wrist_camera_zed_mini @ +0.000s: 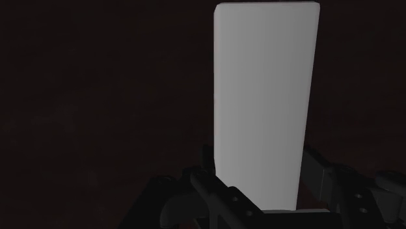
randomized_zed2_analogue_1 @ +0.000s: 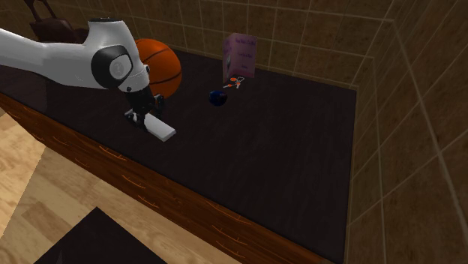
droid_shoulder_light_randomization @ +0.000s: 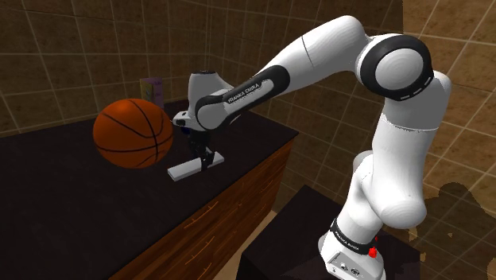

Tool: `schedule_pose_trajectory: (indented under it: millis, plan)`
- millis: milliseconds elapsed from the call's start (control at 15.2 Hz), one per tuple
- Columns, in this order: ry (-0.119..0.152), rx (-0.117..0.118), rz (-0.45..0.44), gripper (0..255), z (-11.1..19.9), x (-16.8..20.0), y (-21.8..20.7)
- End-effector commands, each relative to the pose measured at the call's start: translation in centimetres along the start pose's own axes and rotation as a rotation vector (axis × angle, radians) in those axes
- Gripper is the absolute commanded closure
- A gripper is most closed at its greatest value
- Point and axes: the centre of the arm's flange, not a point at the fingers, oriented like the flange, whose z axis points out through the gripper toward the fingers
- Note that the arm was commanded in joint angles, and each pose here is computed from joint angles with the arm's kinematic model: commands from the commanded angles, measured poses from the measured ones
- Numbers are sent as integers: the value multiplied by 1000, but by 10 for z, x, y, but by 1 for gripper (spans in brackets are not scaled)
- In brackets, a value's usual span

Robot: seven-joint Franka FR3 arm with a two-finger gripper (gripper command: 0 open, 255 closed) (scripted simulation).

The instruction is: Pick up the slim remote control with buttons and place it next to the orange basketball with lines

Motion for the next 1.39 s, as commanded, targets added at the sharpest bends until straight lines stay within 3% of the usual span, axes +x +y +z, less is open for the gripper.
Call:
schedule_pose_trajectory:
  millis: [0, 264, 330, 660, 924, 1320]
  plan:
    - [0, -1, 0, 255, 1, 0, 0]
    - [0, -1, 0, 255, 1, 0, 0]
    - [0, -1, 0, 0, 1, 0, 0]
    - [0, -1, 0, 0, 1, 0, 0]
    - [0, -1, 0, 0, -49, 0, 0]
    - [0, -1, 0, 0, -49, 0, 0]
